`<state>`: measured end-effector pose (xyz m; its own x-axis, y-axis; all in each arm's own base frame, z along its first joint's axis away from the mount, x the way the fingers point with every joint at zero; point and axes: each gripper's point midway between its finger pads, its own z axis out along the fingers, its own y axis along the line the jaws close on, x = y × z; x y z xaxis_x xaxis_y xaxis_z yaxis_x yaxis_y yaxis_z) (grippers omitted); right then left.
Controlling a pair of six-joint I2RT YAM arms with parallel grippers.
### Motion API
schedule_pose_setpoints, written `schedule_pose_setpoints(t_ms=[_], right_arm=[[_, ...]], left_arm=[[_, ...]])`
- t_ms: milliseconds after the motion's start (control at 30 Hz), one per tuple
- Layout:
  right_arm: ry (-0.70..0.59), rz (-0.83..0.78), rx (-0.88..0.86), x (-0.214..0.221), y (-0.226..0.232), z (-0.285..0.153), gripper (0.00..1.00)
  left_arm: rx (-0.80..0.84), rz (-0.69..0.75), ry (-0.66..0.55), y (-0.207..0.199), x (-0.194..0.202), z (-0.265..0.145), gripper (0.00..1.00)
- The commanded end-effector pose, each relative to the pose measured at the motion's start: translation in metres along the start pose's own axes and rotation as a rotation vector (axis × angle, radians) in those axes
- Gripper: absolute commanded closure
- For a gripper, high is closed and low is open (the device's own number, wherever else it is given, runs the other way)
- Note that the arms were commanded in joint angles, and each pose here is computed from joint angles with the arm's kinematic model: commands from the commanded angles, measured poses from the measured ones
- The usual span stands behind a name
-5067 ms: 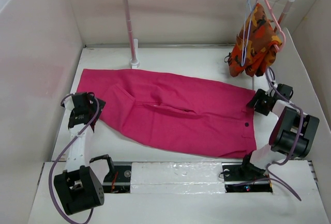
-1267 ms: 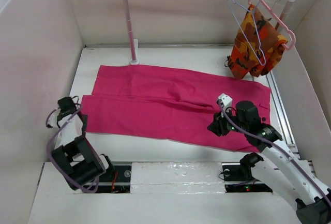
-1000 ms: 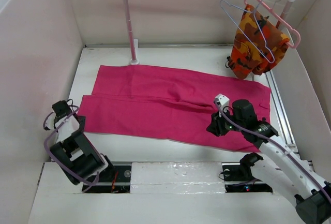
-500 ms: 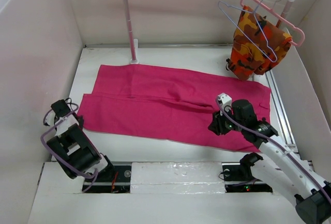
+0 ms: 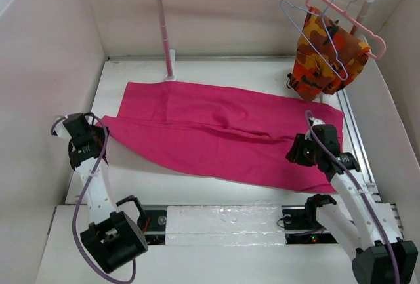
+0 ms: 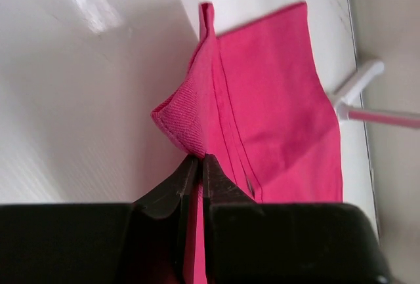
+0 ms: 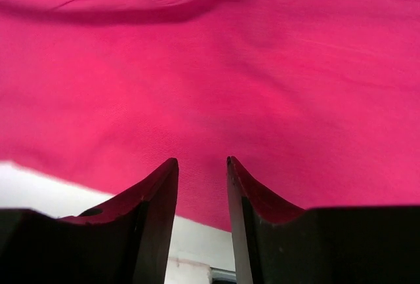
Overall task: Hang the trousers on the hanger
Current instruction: Fold the trousers at the center of the board.
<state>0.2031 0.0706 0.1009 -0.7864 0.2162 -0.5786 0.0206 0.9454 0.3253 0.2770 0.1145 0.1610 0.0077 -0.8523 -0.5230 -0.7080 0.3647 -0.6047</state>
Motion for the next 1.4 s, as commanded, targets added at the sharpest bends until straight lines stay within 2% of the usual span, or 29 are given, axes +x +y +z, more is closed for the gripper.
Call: schedule_pose_setpoints(t_ms=[0, 67, 100, 233, 300, 367, 433, 567, 767, 800, 933, 1033, 1067, 1133, 1200, 1267, 1367], right_arm=[[0.024, 0.146, 0.161, 0.008, -0.033, 0.001, 0.59], [0.023, 0.217, 0.268, 0.007, -0.059, -0.002, 0.59], [0.03, 0.221, 0.386, 0.006, -0.082, -0.005, 0.55], [0.028, 0.386, 0.563, -0.008, -0.124, -0.019, 0.54], [-0.015, 0.476, 0.68, -0.019, -0.154, -0.033, 0.52], [-0.028, 0.532, 0.742, -0.025, -0.178, -0.032, 0.51], [0.009, 0.538, 0.717, -0.028, -0.187, -0.023, 0.48], [0.188, 0.519, 0.754, -0.017, -0.204, -0.009, 0.49], [0.15, 0.529, 0.699, -0.024, -0.22, 0.019, 0.5], [0.19, 0.524, 0.674, -0.019, -0.221, 0.03, 0.51], [0.214, 0.444, 0.637, -0.047, -0.232, 0.046, 0.54], [0.111, 0.324, 0.534, -0.101, -0.235, 0.052, 0.53], [0.051, 0.311, 0.495, -0.131, -0.237, 0.047, 0.52], [0.033, 0.262, 0.45, -0.154, -0.232, 0.042, 0.5], [0.027, 0.264, 0.478, -0.163, -0.228, 0.018, 0.49], [-0.016, 0.303, 0.518, -0.155, -0.219, -0.017, 0.48], [-0.063, 0.374, 0.581, -0.124, -0.218, -0.044, 0.46]], left_arm=[[0.089, 0.048, 0.032, -0.024, 0.008, -0.018, 1.0], [0.136, 0.07, 0.037, -0.038, 0.013, -0.027, 1.0], [0.176, 0.078, 0.043, -0.05, 0.013, -0.034, 1.0], [0.35, 0.083, 0.114, -0.093, 0.032, -0.062, 1.0], [0.434, 0.1, 0.158, -0.109, 0.044, -0.077, 1.0], [0.432, 0.124, 0.171, -0.11, 0.049, -0.081, 1.0], [0.441, 0.17, 0.181, -0.111, 0.059, -0.084, 1.0], [0.429, 0.179, 0.201, -0.103, 0.067, -0.079, 1.0], [0.374, 0.206, 0.16, -0.096, 0.06, -0.078, 1.0], [0.369, 0.205, 0.151, -0.096, 0.058, -0.077, 1.0], [0.342, 0.194, 0.145, -0.09, 0.056, -0.074, 1.0], [0.329, 0.203, 0.148, -0.084, 0.059, -0.071, 1.0], [0.321, 0.203, 0.148, -0.081, 0.06, -0.07, 1.0], [0.314, 0.202, 0.163, -0.077, 0.065, -0.067, 1.0], [0.311, 0.202, 0.171, -0.072, 0.07, -0.063, 1.0], [0.314, 0.205, 0.191, -0.068, 0.077, -0.061, 1.0], [0.303, 0.215, 0.192, -0.063, 0.08, -0.058, 1.0]])
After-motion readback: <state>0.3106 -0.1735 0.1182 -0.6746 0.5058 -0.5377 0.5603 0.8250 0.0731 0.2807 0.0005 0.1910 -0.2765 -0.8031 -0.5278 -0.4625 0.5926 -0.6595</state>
